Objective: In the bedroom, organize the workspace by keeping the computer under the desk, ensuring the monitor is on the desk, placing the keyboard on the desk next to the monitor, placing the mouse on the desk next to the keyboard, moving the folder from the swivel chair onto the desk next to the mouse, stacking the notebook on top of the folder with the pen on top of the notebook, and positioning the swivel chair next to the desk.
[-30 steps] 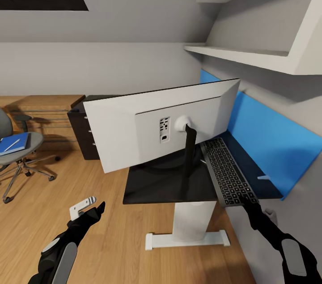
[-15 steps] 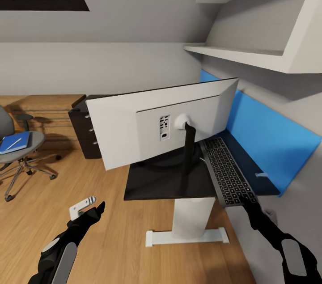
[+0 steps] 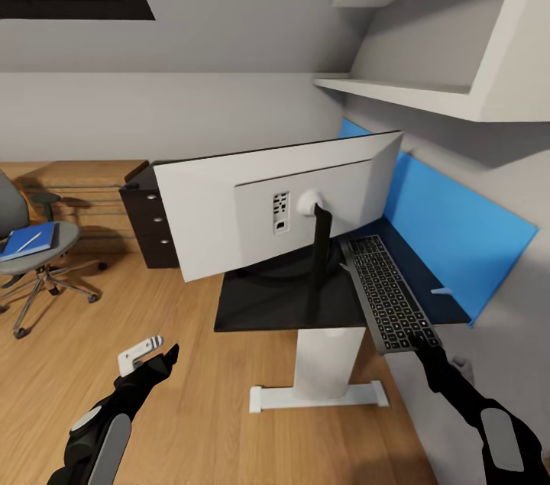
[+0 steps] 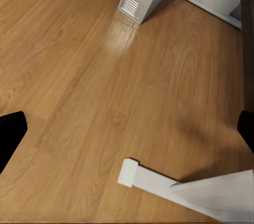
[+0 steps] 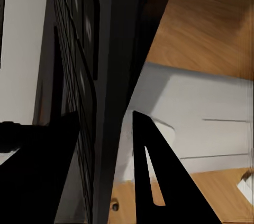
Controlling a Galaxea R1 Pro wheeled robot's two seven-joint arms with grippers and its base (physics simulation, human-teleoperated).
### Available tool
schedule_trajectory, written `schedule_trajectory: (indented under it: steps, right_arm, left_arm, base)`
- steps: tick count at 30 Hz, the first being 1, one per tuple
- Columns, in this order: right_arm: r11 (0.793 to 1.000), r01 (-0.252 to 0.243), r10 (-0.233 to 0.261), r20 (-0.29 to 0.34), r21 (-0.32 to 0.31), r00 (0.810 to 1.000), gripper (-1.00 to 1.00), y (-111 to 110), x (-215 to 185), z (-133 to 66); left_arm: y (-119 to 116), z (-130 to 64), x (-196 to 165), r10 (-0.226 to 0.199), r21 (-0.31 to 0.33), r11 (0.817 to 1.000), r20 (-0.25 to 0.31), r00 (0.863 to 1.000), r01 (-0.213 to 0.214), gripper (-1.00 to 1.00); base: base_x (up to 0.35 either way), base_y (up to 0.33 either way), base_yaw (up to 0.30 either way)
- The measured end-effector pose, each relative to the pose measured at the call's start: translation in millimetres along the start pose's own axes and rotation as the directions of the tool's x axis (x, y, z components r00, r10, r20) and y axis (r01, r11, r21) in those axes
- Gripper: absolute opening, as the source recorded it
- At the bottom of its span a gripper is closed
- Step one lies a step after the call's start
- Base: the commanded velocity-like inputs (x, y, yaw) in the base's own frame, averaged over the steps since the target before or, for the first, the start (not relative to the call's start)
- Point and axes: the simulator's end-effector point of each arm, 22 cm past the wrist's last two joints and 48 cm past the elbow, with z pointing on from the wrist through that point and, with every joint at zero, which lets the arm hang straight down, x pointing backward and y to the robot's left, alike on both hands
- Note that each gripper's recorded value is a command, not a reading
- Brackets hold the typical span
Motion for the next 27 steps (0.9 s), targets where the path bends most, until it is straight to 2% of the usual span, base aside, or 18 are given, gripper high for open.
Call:
schedule_trajectory:
  steps: [18, 27]
  right_arm:
    - [1.000, -0.004, 0.004, 0.001, -0.002, 1.000, -1.00, 0.3, -0.1, 0.2]
    - [1.000, 0.000, 0.000, -0.001, 0.000, 1.000, -1.00, -0.2, 0.8, 0.4]
  left_arm:
    - [2.0, -0.2, -2.3, 0.000, -0.003, 1.000, 0.003, 1.000, 0.000, 1.00]
    - [1.9, -0.5, -3.3, 0.000, -0.002, 1.000, 0.006, 1.000, 0.000, 1.00]
  base:
    - [-0.331, 0.002, 0.000]
    - [-0.316, 0.141, 0.000]
